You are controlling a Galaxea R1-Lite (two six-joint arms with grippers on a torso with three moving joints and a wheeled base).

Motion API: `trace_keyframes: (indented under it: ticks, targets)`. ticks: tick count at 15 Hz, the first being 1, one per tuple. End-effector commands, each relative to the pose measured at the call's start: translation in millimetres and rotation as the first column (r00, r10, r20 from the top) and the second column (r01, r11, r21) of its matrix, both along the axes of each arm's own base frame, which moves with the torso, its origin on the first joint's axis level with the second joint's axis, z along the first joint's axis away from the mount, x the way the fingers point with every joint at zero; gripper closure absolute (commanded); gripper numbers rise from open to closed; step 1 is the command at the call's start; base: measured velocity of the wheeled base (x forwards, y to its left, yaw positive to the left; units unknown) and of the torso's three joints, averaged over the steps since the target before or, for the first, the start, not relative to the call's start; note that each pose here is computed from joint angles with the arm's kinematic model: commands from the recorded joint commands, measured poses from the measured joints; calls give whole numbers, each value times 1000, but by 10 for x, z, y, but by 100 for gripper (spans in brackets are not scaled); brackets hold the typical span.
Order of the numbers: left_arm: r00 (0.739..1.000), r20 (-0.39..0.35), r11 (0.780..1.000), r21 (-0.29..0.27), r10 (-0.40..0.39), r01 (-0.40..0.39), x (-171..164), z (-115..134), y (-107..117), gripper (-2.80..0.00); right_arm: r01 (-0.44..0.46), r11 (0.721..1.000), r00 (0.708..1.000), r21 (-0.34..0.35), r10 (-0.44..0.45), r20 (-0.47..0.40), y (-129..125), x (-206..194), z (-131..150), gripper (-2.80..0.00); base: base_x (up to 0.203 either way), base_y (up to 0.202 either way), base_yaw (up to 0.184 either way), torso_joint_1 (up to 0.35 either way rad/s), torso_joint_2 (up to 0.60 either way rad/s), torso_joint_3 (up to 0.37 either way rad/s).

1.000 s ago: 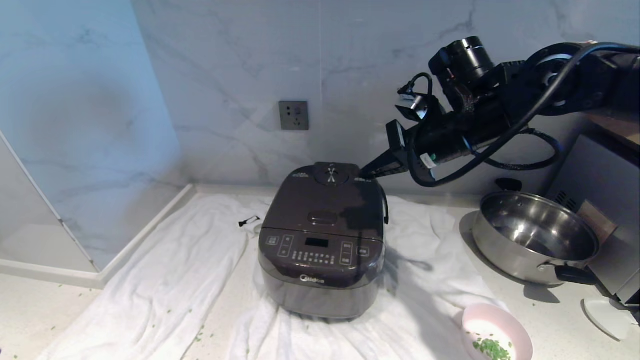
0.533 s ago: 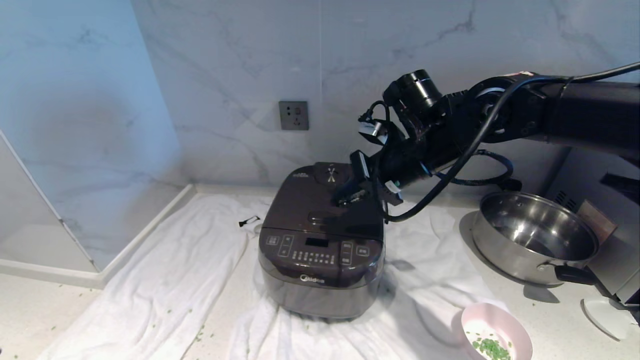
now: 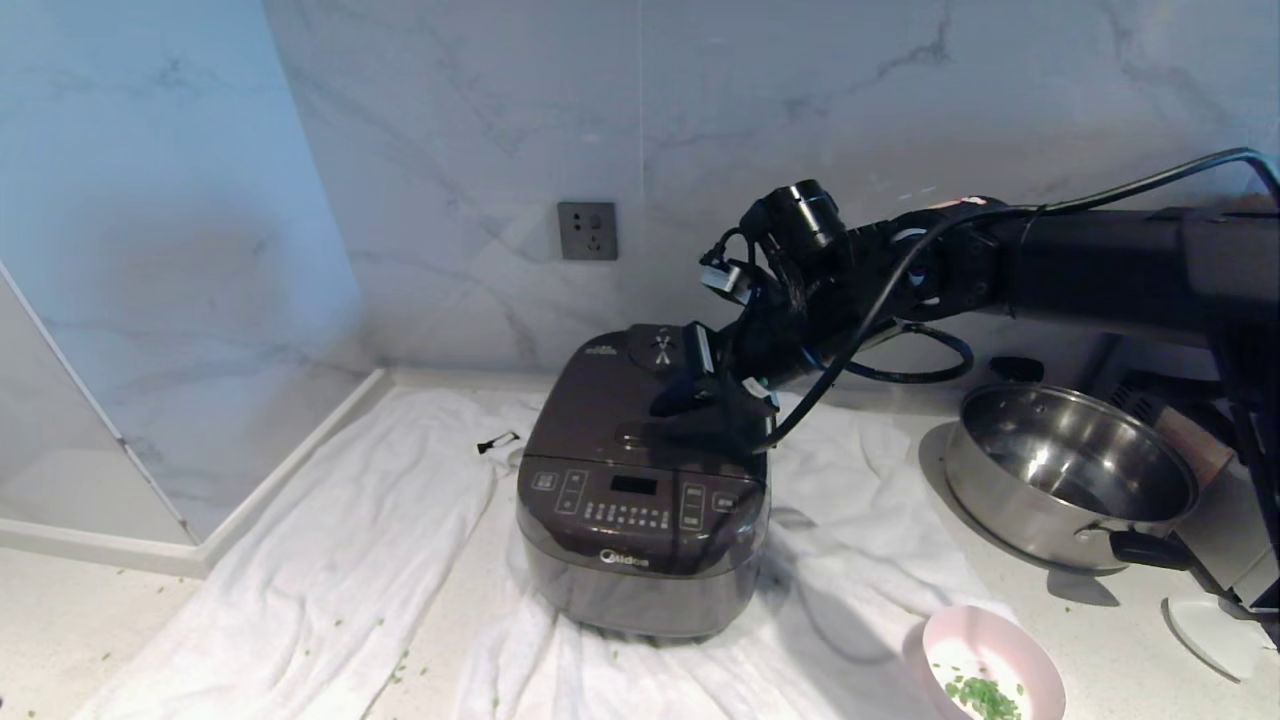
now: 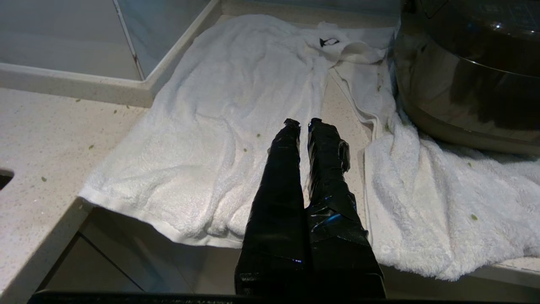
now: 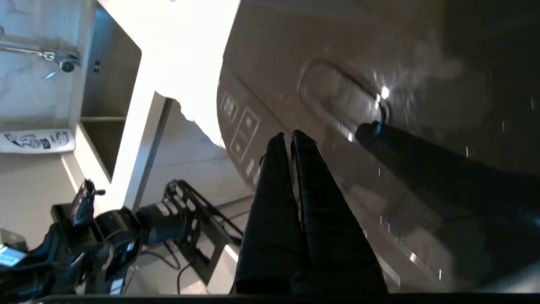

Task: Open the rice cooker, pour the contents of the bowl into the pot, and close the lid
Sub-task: Open the rice cooker

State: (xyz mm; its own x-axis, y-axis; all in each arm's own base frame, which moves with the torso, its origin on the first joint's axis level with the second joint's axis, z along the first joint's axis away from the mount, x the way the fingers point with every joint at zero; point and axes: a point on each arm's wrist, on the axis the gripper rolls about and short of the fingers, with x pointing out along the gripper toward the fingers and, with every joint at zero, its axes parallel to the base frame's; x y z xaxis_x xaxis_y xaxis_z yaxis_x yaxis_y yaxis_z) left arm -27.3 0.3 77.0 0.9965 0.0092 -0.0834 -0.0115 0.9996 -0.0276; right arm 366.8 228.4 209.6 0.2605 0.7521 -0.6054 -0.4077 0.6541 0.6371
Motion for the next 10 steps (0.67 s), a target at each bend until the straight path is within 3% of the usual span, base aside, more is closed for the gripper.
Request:
trace_keyframes:
  ticks: [1, 10]
  targets:
    - [1000, -2, 1000, 0, 1, -1, 0, -1, 0, 0, -5, 1000, 1000, 3, 5, -7, 50, 52, -99, 0, 0, 0, 0, 0, 0, 0]
    - [1000, -1, 1000, 0, 1, -1, 0, 2, 0, 0, 1, 1000, 1000, -10, -2, -20, 102, 182, -330, 0, 0, 0, 0, 0, 0, 0]
